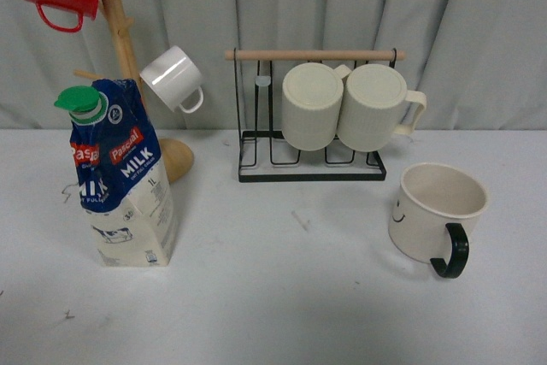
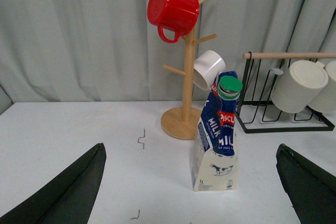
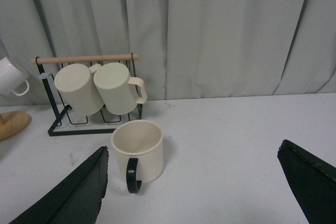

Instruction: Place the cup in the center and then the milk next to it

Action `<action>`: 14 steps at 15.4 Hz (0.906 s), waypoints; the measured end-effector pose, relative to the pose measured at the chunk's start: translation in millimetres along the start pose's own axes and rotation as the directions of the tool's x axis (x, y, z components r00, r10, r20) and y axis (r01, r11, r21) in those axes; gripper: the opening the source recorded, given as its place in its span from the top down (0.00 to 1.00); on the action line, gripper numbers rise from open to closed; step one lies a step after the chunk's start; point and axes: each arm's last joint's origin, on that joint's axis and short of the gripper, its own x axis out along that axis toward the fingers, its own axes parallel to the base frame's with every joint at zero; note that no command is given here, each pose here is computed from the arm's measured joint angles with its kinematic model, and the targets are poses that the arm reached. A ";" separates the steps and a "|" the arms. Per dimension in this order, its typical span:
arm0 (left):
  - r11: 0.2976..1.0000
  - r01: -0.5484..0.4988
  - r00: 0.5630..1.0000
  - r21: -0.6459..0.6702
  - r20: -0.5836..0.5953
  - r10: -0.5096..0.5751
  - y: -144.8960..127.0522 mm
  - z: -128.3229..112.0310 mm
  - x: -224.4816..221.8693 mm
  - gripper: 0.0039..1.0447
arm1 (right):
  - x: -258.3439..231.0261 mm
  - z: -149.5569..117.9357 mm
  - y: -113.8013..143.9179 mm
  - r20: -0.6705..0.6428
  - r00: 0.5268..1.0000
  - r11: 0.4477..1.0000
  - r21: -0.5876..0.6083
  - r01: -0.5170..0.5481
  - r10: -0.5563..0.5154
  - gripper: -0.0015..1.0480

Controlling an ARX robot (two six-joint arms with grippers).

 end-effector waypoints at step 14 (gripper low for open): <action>1.000 0.000 1.000 0.000 0.000 0.000 0.0 0.0 0.0 0.06 | 0.0 0.0 0.0 0.000 1.000 1.000 0.000 0.000 0.000 0.06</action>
